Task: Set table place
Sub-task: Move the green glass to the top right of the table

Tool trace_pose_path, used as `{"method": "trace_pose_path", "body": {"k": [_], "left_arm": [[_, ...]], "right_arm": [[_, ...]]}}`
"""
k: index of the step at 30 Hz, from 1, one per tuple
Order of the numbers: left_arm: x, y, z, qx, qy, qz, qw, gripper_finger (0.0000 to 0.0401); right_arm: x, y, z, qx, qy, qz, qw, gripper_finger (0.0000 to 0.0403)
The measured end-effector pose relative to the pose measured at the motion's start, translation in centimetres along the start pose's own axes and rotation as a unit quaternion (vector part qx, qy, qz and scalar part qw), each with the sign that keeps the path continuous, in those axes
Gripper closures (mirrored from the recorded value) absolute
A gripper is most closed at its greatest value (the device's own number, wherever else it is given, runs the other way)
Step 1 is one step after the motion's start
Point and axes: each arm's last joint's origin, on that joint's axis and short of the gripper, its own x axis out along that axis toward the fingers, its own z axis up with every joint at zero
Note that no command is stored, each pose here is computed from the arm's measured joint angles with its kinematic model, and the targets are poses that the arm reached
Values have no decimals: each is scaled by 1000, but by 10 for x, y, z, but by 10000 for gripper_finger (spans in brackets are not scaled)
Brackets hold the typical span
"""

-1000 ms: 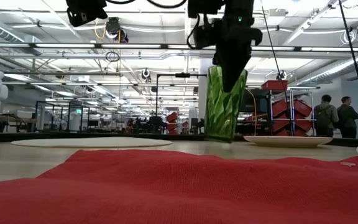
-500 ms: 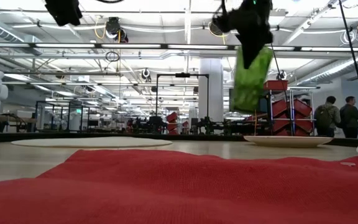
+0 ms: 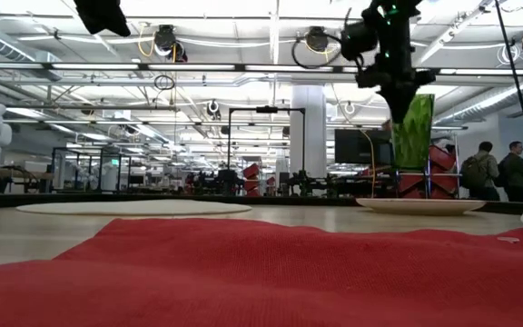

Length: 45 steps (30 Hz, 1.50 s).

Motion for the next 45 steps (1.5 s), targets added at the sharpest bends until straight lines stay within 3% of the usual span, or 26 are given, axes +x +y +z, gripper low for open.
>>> {"method": "trace_pose_path", "body": {"k": [4, 9, 16, 36, 39, 45], "left_arm": [[0, 0, 0, -3, -3, 6, 1000, 306], [0, 2, 1, -4, -11, 31, 999, 306], [0, 5, 5, -12, -28, 39, 999, 306], [1, 13, 7, -41, -32, 58, 997, 306], [1, 13, 7, -41, -31, 57, 997, 306], [1, 13, 7, -40, -31, 57, 997, 306]], "right_arm": [[14, -32, 9, 41, 9, 21, 999, 403], [37, -49, 12, 67, 11, 40, 997, 403], [69, -53, 5, 77, 29, 38, 996, 403], [89, -53, 14, 72, 37, 13, 997, 397], [87, -54, 13, 73, 34, 9, 997, 379], [86, -54, 9, 78, 52, 6, 996, 300]]}}
